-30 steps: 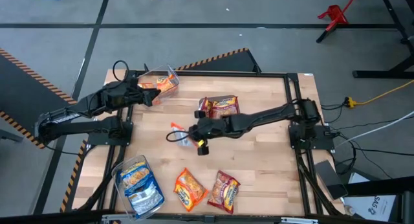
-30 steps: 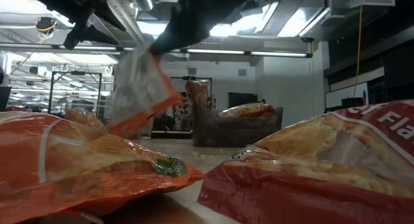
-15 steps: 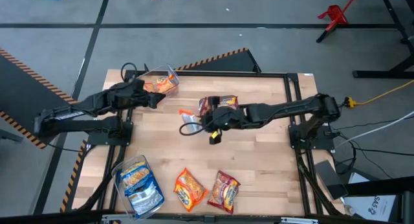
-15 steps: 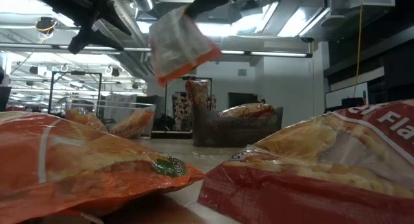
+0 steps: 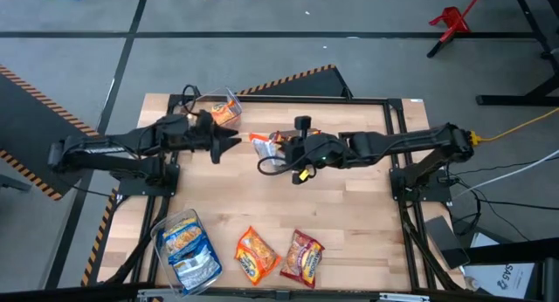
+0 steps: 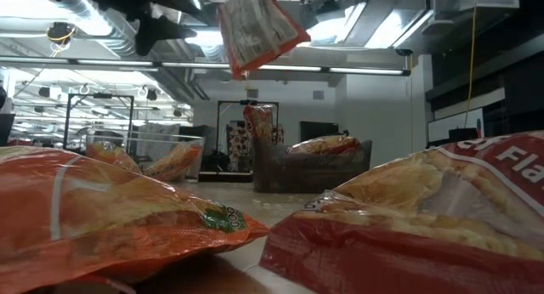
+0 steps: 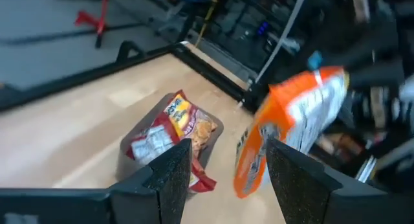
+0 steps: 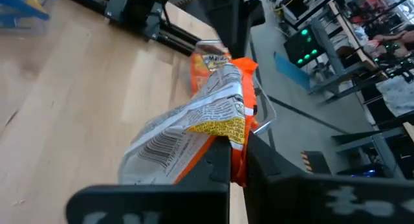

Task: Sort Maruchan noodles
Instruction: Put the orange noodle pack into the top transparent bin

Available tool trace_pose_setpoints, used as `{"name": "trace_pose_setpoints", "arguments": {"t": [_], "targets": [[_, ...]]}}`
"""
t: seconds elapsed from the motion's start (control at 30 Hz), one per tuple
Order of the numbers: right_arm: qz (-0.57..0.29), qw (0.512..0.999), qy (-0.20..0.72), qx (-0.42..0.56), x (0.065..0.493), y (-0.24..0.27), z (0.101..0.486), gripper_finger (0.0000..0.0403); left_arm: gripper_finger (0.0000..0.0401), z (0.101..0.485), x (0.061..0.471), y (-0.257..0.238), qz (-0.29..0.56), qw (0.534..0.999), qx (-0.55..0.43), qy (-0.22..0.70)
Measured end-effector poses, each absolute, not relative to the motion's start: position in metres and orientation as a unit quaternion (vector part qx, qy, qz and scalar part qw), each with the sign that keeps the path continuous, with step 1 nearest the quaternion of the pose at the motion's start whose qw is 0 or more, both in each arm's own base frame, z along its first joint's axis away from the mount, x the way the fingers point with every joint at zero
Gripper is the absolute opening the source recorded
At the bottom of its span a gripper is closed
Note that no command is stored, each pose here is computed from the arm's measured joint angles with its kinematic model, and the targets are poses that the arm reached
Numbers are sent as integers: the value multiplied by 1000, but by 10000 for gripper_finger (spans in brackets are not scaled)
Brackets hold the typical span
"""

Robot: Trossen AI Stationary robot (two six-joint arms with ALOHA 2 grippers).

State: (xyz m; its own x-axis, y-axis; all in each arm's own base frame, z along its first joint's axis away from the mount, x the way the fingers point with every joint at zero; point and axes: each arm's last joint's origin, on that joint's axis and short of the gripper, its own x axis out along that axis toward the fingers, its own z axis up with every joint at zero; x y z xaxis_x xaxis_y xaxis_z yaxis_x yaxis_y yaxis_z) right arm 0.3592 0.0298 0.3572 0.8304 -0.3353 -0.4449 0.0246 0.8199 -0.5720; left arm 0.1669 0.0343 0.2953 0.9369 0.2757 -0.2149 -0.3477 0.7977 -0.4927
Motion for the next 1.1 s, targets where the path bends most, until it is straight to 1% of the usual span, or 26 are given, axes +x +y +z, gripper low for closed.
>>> {"name": "trace_pose_setpoints", "arguments": {"t": [0.13,0.27,0.33,0.43,0.53,0.77,1.0,1.1], "targets": [[-99,916,268,-282,356,29,361,0,192,295,178,29,136,967,-202,72],[-96,918,262,-283,356,30,363,0,192,298,192,25,109,980,-164,41],[-94,916,262,-289,356,30,363,0,192,295,198,26,108,981,-153,45],[-94,915,261,-291,356,30,364,0,192,290,204,27,108,981,-152,58],[-95,915,261,-291,356,30,364,0,192,286,210,26,84,982,-154,66],[-95,917,258,-291,357,30,364,0,192,284,224,27,66,985,-154,45],[-95,917,254,-291,357,30,365,0,192,282,235,24,-4,988,-155,27],[-96,918,250,-293,358,30,366,0,192,280,240,24,-14,987,-157,25]]}}
